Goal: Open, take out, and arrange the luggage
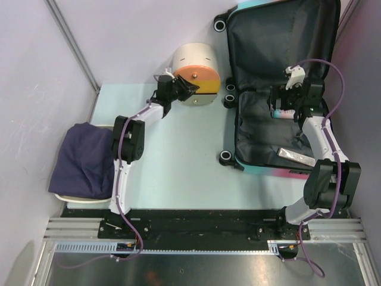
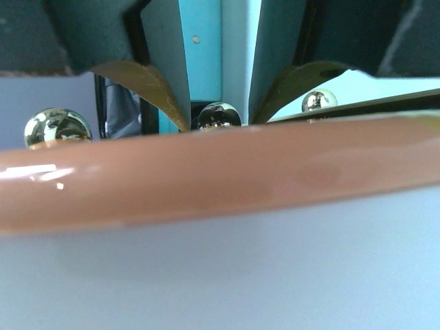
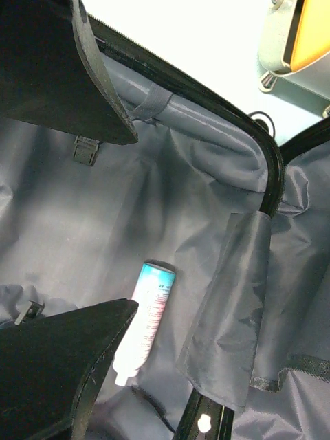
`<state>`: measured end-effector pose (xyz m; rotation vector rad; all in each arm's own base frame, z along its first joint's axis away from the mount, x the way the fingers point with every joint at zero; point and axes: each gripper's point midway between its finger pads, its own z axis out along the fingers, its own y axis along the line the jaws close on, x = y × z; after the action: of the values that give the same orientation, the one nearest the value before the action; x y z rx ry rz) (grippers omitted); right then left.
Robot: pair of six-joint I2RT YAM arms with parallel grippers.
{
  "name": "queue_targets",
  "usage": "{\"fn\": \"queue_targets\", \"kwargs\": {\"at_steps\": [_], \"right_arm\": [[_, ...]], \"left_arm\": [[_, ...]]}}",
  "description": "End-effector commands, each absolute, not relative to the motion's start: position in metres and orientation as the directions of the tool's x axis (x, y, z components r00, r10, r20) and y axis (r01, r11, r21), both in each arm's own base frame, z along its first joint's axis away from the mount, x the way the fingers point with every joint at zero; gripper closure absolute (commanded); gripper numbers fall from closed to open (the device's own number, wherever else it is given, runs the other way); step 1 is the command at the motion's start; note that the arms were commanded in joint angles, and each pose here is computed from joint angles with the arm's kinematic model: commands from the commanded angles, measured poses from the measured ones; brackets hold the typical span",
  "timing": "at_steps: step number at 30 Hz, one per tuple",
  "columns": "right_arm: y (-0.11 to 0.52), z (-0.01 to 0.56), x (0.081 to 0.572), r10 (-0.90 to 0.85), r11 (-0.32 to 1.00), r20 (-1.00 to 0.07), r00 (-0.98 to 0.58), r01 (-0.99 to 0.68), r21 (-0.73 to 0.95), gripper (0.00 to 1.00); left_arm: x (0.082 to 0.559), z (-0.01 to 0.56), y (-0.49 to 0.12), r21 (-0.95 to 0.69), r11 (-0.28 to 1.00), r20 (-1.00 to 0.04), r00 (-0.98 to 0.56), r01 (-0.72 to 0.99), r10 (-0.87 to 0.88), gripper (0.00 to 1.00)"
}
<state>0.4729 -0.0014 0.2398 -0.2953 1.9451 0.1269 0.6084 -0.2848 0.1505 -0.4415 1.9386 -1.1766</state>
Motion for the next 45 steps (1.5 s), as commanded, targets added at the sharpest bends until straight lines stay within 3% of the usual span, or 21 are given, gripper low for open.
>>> {"fn": "queue_targets", "kwargs": {"at_steps": [1, 4, 7, 11, 14, 36, 38, 39, 40, 42, 44, 45], "right_arm": [[0.002, 0.273, 0.473, -0.175, 0.96, -0.939, -0.295, -0.261, -0.097, 0.0], [0.006, 0.273, 0.473, -0.181, 0.958, -0.938, -0.296, -0.267, -0.101, 0.0], [0.01, 0.274, 0.474, -0.196, 0.954, -0.937, -0.29, -0.278, -0.114, 0.0], [0.014, 0.274, 0.478, -0.209, 0.949, -0.934, -0.288, -0.289, -0.124, 0.0], [0.016, 0.273, 0.48, -0.211, 0.947, -0.934, -0.287, -0.298, -0.122, 0.0], [-0.005, 0.256, 0.494, -0.222, 0.923, -0.93, -0.292, -0.37, -0.105, 0.0], [-0.008, 0.253, 0.494, -0.227, 0.921, -0.927, -0.298, -0.376, -0.105, 0.0], [-0.007, 0.25, 0.493, -0.237, 0.915, -0.923, -0.303, -0.388, -0.107, 0.0], [-0.008, 0.246, 0.494, -0.243, 0.913, -0.919, -0.31, -0.394, -0.109, 0.0], [-0.011, 0.242, 0.493, -0.276, 0.902, -0.908, -0.316, -0.412, -0.13, 0.0], [-0.011, 0.234, 0.494, -0.302, 0.885, -0.897, -0.324, -0.445, -0.137, 0.0], [-0.014, 0.237, 0.497, -0.316, 0.879, -0.894, -0.317, -0.452, -0.15, 0.0]], "left_arm": [[0.622, 0.189, -0.281, -0.909, 0.408, -0.384, -0.563, 0.09, -0.732, 0.56], [0.622, 0.189, -0.281, -0.921, 0.384, -0.351, -0.568, 0.066, -0.745, 0.56], [0.621, 0.183, -0.281, -0.927, 0.372, -0.329, -0.581, 0.048, -0.745, 0.64], [0.61, 0.172, -0.282, -0.932, 0.363, -0.298, -0.616, 0.021, -0.729, 0.84], [0.597, 0.169, -0.284, -0.937, 0.35, -0.269, -0.645, 0.003, -0.715, 0.91], [0.49, 0.163, -0.284, -0.941, 0.327, -0.171, -0.706, -0.091, -0.687, 0.94], [0.489, 0.16, -0.282, -0.938, 0.333, -0.173, -0.699, -0.099, -0.694, 0.84], [0.49, 0.162, -0.282, -0.938, 0.335, -0.178, -0.694, -0.096, -0.698, 0.76], [0.492, 0.163, -0.281, -0.937, 0.338, -0.186, -0.688, -0.092, -0.701, 0.6], [0.498, 0.167, -0.28, -0.937, 0.342, -0.203, -0.683, -0.073, -0.701, 0.48], [0.5, 0.172, -0.281, -0.934, 0.355, -0.236, -0.699, -0.029, -0.676, 0.24], [0.501, 0.172, -0.28, -0.933, 0.36, -0.245, -0.704, -0.017, -0.667, 0.2]]}}
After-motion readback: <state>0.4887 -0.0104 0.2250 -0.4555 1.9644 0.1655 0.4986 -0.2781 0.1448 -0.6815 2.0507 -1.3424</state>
